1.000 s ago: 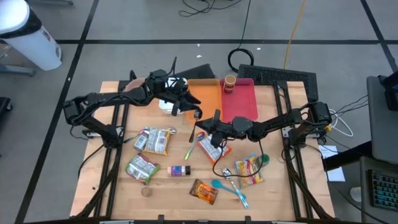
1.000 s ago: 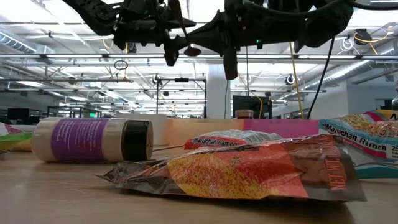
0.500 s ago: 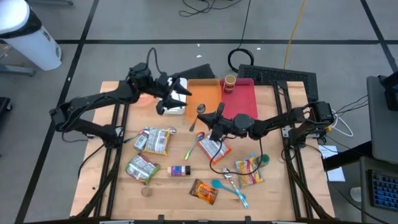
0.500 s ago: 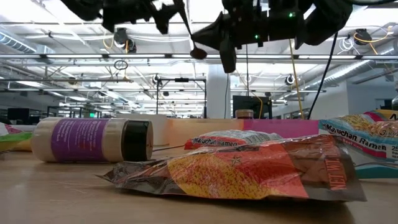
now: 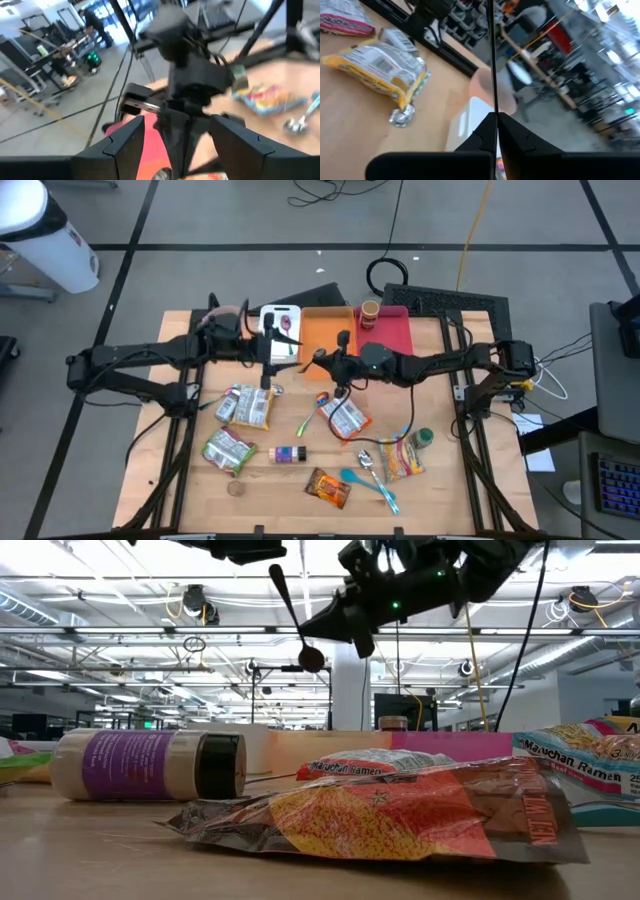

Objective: Pick & Place Food Item
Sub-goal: Put the black spoon into the white bin

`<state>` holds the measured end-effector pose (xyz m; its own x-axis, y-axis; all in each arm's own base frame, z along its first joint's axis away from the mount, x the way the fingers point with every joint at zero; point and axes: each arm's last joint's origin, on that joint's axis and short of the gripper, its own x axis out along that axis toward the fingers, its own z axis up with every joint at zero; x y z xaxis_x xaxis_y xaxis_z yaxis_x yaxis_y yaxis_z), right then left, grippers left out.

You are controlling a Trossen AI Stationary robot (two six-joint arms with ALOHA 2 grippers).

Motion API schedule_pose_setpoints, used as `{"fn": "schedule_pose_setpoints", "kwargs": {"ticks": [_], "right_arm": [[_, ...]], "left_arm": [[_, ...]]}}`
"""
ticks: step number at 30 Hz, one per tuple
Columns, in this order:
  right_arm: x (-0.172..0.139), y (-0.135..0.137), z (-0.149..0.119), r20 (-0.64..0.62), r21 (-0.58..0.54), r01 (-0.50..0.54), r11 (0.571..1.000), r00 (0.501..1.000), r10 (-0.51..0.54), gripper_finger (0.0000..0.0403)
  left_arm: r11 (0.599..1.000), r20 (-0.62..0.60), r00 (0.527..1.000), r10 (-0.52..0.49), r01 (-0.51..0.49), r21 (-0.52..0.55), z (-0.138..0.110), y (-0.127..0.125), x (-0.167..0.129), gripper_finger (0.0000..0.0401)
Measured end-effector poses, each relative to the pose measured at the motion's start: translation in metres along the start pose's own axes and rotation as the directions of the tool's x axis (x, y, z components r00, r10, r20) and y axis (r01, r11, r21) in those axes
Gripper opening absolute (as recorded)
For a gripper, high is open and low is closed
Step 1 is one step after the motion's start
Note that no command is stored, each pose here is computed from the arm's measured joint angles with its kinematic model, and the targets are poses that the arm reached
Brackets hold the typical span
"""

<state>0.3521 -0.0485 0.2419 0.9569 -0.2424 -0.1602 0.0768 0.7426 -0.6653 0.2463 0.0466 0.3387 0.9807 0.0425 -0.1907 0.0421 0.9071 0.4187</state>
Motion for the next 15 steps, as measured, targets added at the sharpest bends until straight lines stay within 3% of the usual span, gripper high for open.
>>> {"fn": "schedule_pose_setpoints", "kwargs": {"ticks": [6, 15], "right_arm": [[0.002, -0.010, -0.008, -0.043, 0.060, -0.010, 0.998, 0.999, 0.013, 0.0000], [0.003, -0.015, -0.013, -0.055, 0.090, 0.003, 0.996, 0.998, 0.002, 0.0000]], "left_arm": [[0.997, -0.080, 0.995, 0.053, -0.049, 0.054, 0.004, -0.016, 0.002, 0.0223], [0.999, -0.288, 0.957, 0.018, -0.007, 0.041, 0.024, -0.015, 0.019, 0.0223]]}}
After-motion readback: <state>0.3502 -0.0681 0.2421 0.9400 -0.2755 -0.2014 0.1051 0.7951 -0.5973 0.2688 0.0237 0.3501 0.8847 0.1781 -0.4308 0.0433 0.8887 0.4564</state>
